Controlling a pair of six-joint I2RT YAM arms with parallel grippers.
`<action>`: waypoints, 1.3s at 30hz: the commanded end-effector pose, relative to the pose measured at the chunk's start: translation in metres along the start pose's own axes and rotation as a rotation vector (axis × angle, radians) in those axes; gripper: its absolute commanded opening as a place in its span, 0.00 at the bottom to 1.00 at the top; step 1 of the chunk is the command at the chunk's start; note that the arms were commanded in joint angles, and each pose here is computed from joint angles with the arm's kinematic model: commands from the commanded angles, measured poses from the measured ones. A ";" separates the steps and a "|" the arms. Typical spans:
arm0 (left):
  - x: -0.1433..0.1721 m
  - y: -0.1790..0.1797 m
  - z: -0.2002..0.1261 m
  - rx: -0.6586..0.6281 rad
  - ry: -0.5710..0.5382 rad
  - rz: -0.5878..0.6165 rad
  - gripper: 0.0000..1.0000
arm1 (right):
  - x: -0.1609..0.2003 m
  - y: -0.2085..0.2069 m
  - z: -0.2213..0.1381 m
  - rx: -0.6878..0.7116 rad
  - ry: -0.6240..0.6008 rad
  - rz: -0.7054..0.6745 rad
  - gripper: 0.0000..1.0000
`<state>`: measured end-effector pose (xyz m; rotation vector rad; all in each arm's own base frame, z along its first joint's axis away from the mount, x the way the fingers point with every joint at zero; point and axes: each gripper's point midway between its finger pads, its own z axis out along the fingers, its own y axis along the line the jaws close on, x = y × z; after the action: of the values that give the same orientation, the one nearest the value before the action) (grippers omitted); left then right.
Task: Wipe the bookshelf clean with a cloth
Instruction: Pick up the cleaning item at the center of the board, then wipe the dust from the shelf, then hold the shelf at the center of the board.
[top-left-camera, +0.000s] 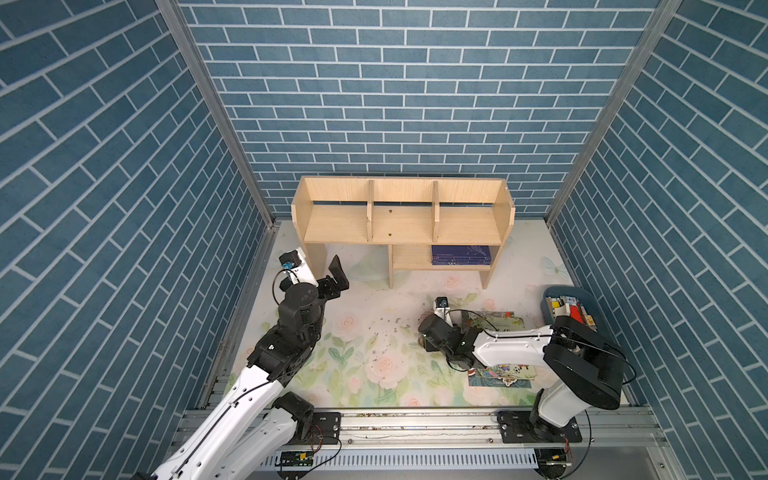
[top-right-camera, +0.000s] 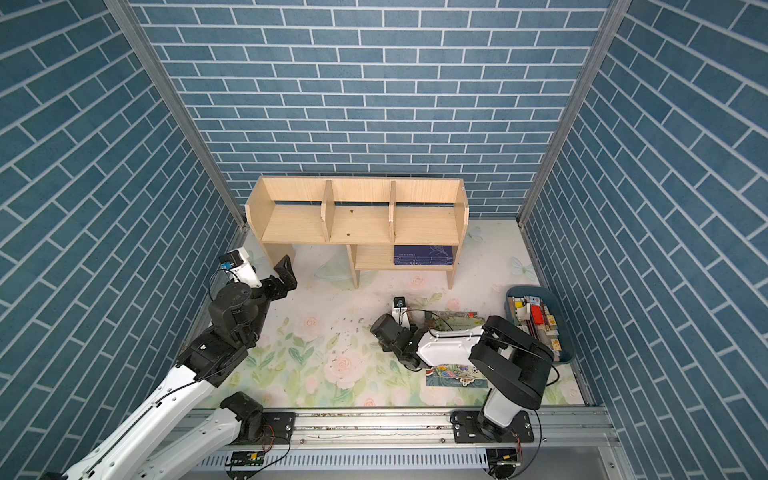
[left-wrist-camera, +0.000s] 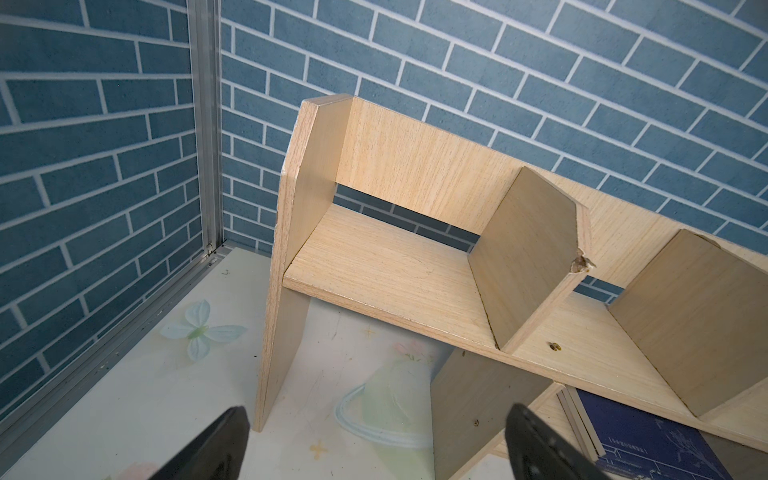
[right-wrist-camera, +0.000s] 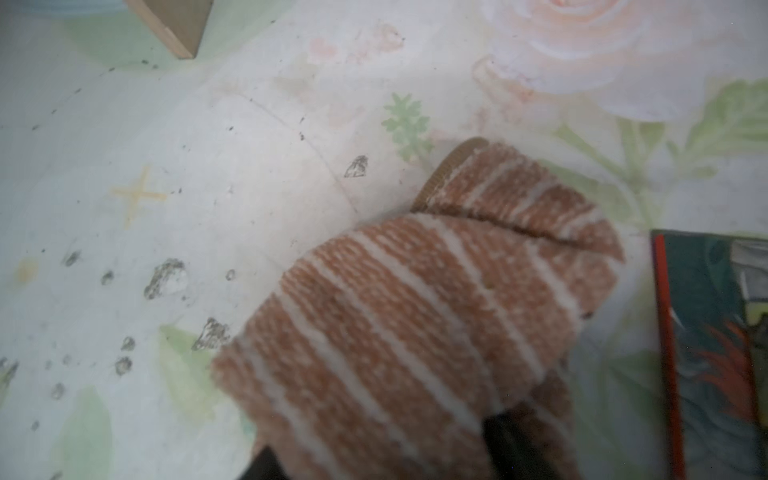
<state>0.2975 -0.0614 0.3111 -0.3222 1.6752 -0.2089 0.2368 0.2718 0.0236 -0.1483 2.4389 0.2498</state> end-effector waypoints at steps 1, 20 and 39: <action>-0.019 -0.001 -0.002 -0.025 -0.030 -0.019 1.00 | 0.008 -0.009 0.000 0.038 0.041 0.012 0.08; -0.107 0.030 0.103 -0.154 -0.077 -0.082 1.00 | -0.228 0.124 -0.130 -0.263 -0.522 -0.079 0.00; -0.043 0.041 0.137 0.025 -0.054 -0.069 0.74 | -0.174 0.130 -0.025 -0.247 -0.336 -0.111 0.00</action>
<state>0.4329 0.0031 0.3080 -0.4146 1.6581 -0.2429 0.3218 0.4010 0.1292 -0.3852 2.1356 0.4297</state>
